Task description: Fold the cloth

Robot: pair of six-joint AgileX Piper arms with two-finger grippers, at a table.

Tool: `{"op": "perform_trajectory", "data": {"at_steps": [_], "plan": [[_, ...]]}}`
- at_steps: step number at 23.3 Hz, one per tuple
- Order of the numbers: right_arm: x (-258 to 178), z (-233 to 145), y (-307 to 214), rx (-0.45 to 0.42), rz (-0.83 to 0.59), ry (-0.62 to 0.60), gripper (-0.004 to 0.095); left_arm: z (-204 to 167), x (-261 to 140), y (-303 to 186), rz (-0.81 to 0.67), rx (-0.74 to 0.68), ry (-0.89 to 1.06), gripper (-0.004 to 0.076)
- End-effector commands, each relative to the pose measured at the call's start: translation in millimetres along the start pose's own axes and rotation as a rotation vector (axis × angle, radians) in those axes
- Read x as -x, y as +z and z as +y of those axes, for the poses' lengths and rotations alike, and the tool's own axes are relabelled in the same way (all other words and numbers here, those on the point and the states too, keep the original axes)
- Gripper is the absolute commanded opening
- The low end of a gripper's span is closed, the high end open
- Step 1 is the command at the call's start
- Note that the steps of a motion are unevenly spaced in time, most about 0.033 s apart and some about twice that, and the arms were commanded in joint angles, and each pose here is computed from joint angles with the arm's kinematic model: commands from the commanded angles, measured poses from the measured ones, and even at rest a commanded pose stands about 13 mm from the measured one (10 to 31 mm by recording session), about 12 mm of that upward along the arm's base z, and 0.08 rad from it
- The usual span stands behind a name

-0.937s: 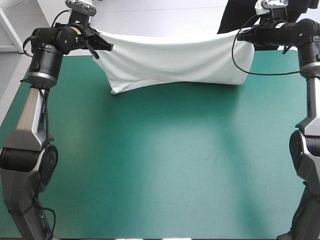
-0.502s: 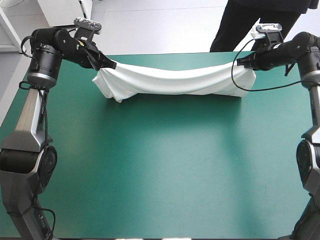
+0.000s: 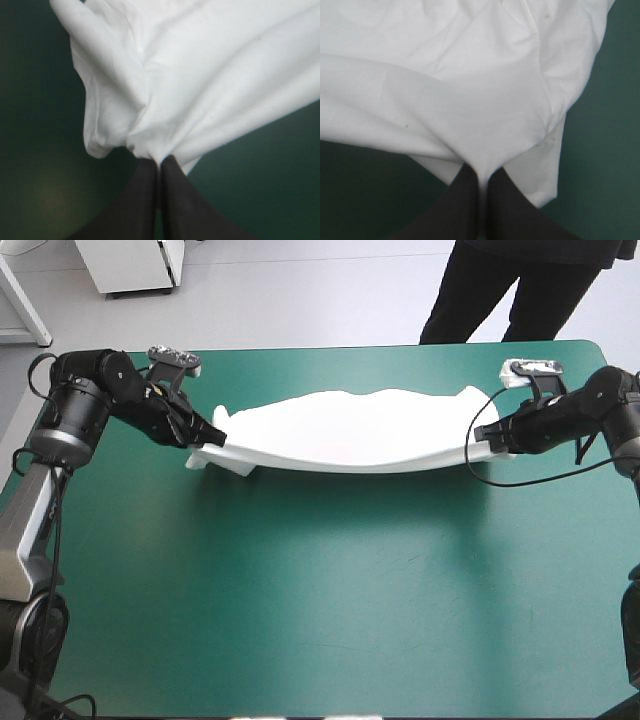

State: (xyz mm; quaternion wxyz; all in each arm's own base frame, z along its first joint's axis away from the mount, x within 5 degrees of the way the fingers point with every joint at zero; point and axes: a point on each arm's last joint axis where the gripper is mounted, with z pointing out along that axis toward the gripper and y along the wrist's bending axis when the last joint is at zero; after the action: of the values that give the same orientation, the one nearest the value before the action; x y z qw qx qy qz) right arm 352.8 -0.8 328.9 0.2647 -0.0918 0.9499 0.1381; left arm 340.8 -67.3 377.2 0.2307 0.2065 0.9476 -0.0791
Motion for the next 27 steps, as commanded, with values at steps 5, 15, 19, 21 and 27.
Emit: {"op": "perform_trajectory", "data": {"at_steps": [5, 15, 19, 21, 27], "plan": [[-55, 11, 10, 0.011, 0.103, 0.009, -0.0012, -18, -63, 10, 0.163, -0.092, -0.017, -0.0022], [-105, 37, 46, 0.005, 0.342, -0.133, -0.0013, -24, -113, 40, 0.341, -0.139, -0.040, -0.0022], [-106, 36, 46, -0.008, 0.349, -0.132, -0.0013, -25, -120, 46, 0.369, -0.146, -0.046, -0.0022], [-106, 36, 46, -0.009, 0.349, -0.128, -0.0013, -25, -121, 48, 0.367, -0.142, -0.046, -0.0022], [-106, 35, 46, -0.021, 0.352, -0.088, -0.0012, -24, -127, 55, 0.378, -0.139, -0.052, -0.0022]]}}
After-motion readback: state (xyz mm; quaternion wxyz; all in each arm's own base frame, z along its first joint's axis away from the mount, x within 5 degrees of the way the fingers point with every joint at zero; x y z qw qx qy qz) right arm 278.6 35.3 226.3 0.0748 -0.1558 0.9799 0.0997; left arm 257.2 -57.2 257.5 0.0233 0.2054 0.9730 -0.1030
